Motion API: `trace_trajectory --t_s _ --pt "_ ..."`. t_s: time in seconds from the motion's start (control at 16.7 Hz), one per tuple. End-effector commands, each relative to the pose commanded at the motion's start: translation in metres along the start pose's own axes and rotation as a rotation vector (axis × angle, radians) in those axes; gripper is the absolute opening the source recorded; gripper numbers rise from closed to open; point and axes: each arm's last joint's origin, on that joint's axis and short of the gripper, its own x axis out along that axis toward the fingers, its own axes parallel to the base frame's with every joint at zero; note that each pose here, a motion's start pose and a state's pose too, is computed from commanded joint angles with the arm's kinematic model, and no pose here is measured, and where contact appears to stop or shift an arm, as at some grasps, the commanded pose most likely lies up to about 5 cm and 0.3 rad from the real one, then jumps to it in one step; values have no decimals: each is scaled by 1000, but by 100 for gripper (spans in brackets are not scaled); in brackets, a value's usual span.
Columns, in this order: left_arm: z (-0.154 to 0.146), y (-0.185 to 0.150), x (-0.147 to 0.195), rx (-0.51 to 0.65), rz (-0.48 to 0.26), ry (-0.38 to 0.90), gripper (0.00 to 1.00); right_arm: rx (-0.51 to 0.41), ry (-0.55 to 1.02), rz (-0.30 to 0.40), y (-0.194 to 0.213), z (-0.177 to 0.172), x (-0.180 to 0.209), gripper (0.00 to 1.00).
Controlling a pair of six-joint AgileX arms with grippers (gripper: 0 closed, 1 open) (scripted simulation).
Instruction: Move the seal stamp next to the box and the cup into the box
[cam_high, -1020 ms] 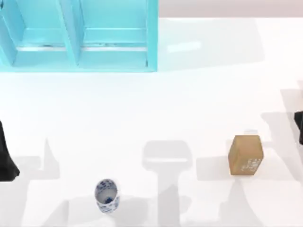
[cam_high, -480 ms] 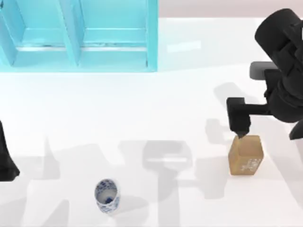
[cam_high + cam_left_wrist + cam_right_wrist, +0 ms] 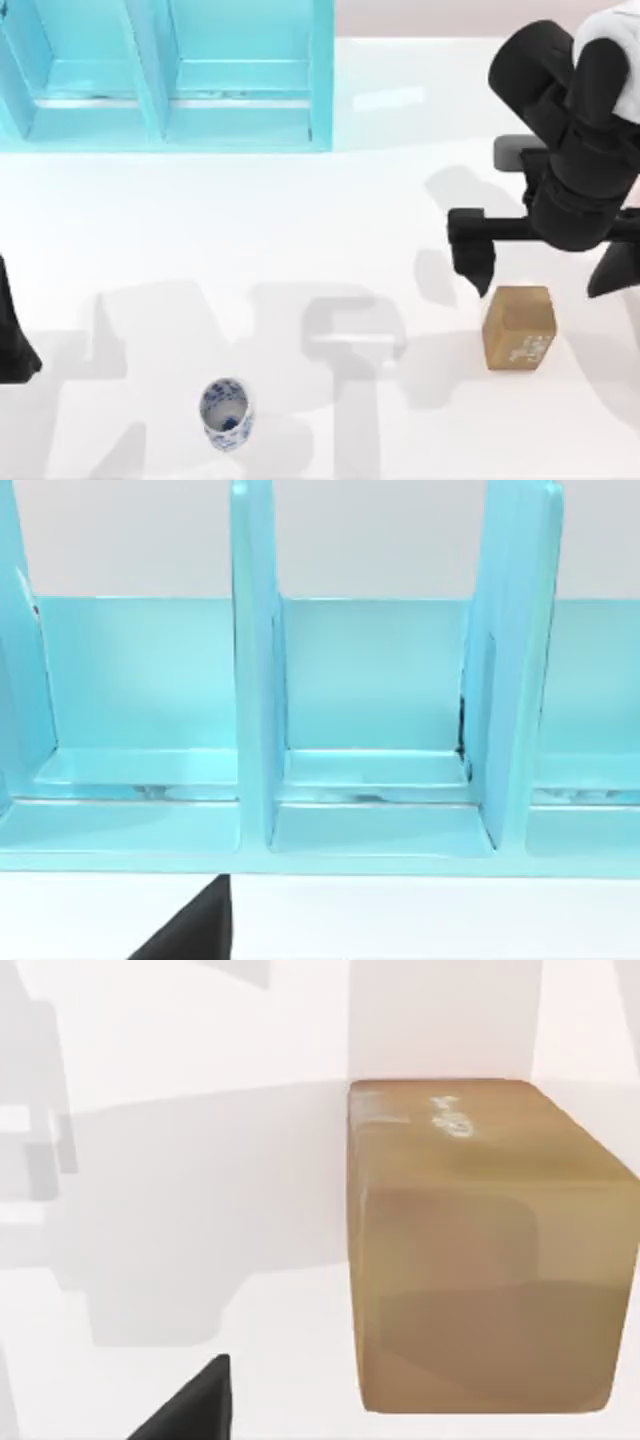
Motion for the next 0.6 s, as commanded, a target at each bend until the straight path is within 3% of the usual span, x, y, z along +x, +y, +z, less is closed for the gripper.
trace_trajectory --t_s 0.24,0.6 --pt "0 0 0 0 0 0 100 0 4 -2 -1 1 12 100" --pt "0 0 0 0 0 0 100 0 -5 3 1 1 72 100"
